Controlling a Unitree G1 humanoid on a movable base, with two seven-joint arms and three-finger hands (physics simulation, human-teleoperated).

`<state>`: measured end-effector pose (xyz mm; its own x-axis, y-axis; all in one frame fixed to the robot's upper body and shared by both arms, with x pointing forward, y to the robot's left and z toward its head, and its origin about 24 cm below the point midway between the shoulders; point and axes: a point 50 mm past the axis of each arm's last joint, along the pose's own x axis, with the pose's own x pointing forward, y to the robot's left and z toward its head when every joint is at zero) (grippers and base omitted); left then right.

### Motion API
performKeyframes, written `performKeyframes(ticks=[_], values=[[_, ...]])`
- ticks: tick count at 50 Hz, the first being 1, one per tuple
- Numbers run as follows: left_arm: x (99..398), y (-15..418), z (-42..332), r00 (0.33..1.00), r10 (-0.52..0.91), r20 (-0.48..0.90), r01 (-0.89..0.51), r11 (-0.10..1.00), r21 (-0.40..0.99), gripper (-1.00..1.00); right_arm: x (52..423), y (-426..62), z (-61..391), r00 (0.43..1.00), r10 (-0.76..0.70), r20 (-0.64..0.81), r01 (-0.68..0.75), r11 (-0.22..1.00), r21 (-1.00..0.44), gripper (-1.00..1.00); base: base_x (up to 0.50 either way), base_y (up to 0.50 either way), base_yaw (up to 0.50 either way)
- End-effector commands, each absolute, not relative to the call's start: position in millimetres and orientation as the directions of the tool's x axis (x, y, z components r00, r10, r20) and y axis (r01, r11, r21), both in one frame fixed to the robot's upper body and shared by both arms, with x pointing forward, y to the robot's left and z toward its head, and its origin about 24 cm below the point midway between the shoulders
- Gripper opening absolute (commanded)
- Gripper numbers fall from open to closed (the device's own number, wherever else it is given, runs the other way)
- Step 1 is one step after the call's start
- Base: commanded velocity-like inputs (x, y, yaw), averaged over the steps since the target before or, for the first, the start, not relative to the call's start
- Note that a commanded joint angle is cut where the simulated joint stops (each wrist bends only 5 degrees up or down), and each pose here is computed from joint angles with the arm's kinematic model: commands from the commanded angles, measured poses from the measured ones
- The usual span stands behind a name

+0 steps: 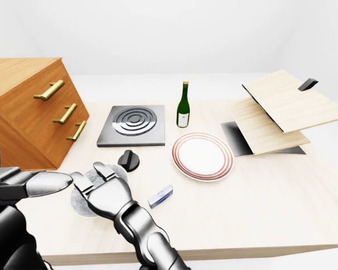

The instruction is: Pick up the akita bowl and put it on the plate.

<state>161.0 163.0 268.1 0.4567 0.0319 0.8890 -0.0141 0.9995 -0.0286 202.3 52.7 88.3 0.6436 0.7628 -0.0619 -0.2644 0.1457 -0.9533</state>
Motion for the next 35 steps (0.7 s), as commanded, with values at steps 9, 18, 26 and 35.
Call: performKeyframes(ticks=[9, 18, 26, 35], values=[[158.2, 165.8, 269.0, 0.449, 0.043, 0.893, -0.019, 0.999, -0.039, 0.98, 209.4, 44.7, 46.5, 0.706, 0.697, -0.125, -0.223, 0.052, -0.973, 1.0, 0.0, 0.0, 0.0], [158.9, 168.2, 268.7, 0.452, 0.054, 0.891, -0.021, 0.999, -0.049, 0.98, 201.1, 48.2, 32.6, 0.69, 0.708, -0.151, -0.239, 0.026, -0.971, 1.0, 0.0, 0.0, 0.0], [158.0, 169.8, 269.9, 0.444, 0.061, 0.894, -0.026, 0.998, -0.055, 0.98, 201.6, 48.6, 16.8, 0.694, 0.7, -0.172, -0.234, -0.007, -0.972, 1.0, 0.0, 0.0, 0.0], [156.3, 169.2, 271.3, 0.434, 0.057, 0.899, -0.024, 0.998, -0.052, 0.99, 209.3, 53.2, 12.9, 0.698, 0.694, -0.178, -0.23, -0.018, -0.973, 0.35, 0.0, 0.0, 0.0]])
